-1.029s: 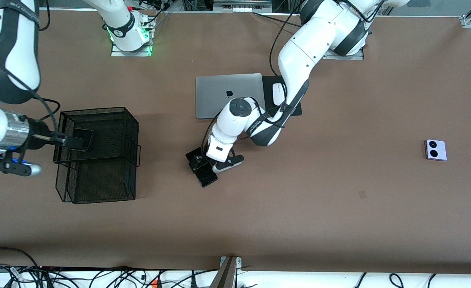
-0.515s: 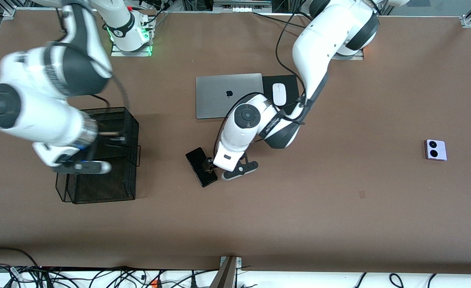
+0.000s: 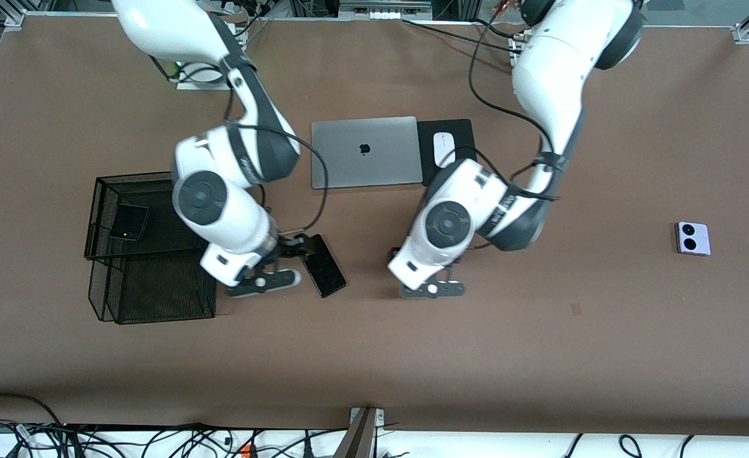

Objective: Place phones with both arms
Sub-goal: 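Reach the right gripper to the slab phone while the left gripper withdraws, then grasp the slab phone with the right gripper while the left grasps the white phone, then lower the slab phone into the mesh basket and open the right gripper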

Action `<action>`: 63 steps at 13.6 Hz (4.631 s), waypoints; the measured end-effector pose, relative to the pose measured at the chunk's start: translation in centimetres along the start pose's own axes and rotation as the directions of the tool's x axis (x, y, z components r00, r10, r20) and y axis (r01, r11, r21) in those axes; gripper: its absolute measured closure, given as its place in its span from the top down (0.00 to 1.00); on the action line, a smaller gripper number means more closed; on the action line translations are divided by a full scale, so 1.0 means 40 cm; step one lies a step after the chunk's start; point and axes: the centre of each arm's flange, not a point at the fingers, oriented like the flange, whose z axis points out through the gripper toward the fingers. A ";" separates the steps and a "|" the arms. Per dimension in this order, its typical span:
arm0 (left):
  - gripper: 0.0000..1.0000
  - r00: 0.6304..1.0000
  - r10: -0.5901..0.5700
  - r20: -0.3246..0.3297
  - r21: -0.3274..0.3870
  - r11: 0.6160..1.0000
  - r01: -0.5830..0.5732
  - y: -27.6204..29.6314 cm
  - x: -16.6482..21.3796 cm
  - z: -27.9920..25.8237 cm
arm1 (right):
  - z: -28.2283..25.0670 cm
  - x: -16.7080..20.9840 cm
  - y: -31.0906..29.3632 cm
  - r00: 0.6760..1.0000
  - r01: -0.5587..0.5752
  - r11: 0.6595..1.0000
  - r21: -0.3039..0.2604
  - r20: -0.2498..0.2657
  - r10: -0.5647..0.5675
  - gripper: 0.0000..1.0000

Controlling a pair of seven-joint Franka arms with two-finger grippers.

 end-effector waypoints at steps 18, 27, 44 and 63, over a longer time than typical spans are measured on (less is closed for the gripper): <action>1.00 0.961 0.278 -0.008 0.243 0.932 -0.268 -1.357 -0.058 -0.079 | 0.413 -0.063 -0.058 0.976 0.217 0.975 -0.040 0.028 -0.216 1.00; 1.00 0.981 0.164 -0.103 0.168 0.975 -0.145 -1.676 -0.205 0.171 | 0.449 -0.084 -0.060 0.975 0.224 0.974 -0.047 0.014 -0.223 0.96; 1.00 0.960 0.271 -0.066 0.081 0.961 -0.266 -1.673 -0.249 0.321 | -0.227 -0.054 0.489 0.995 -0.096 0.979 -0.181 -0.004 0.097 0.78; 1.00 0.976 0.160 -0.145 0.071 0.986 -0.151 -1.715 -0.256 0.394 | -0.035 -0.413 0.680 0.905 -0.290 0.954 -0.070 0.305 0.298 0.78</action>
